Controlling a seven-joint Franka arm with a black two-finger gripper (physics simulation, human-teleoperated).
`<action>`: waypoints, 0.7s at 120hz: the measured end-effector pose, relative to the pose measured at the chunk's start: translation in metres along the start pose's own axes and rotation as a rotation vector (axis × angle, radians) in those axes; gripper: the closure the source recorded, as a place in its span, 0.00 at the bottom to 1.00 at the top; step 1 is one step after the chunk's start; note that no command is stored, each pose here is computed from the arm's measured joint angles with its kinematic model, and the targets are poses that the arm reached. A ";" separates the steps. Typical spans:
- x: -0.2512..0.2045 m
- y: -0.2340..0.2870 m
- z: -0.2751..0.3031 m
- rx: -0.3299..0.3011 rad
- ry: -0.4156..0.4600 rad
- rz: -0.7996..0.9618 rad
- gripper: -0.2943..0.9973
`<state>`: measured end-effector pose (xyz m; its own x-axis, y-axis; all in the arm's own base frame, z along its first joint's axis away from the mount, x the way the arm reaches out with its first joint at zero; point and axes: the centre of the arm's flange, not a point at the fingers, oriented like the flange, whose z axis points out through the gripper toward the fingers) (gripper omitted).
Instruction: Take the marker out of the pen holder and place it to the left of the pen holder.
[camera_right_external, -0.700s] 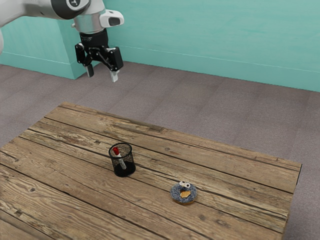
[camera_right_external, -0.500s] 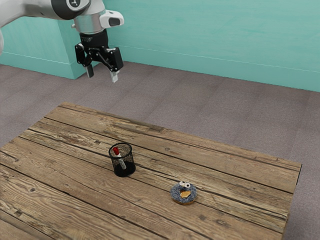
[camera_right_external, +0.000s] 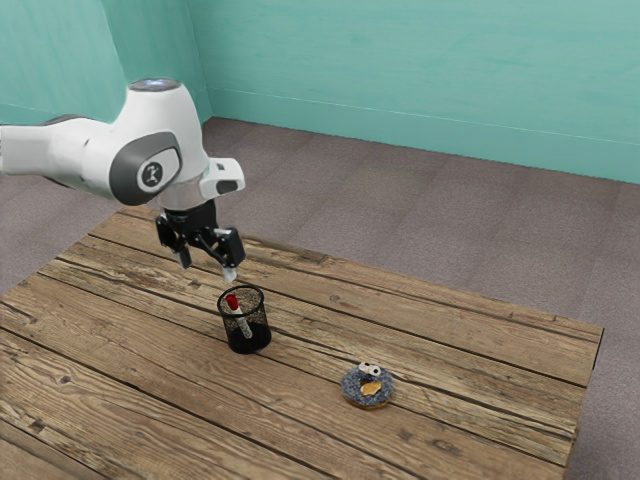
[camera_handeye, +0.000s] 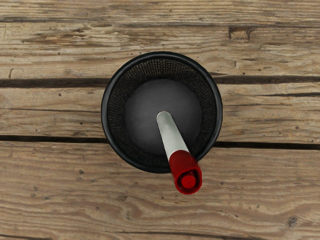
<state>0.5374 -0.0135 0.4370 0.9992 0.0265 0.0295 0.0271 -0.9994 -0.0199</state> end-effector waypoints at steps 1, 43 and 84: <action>0.000 0.000 0.002 0.000 0.001 0.000 0.23; -0.022 0.015 0.044 -0.018 0.108 0.009 0.23; 0.001 0.009 0.073 -0.025 0.132 -0.020 0.23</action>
<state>0.5405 -0.0212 0.3644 0.9859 0.0450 0.1610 0.0445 -0.9990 0.0072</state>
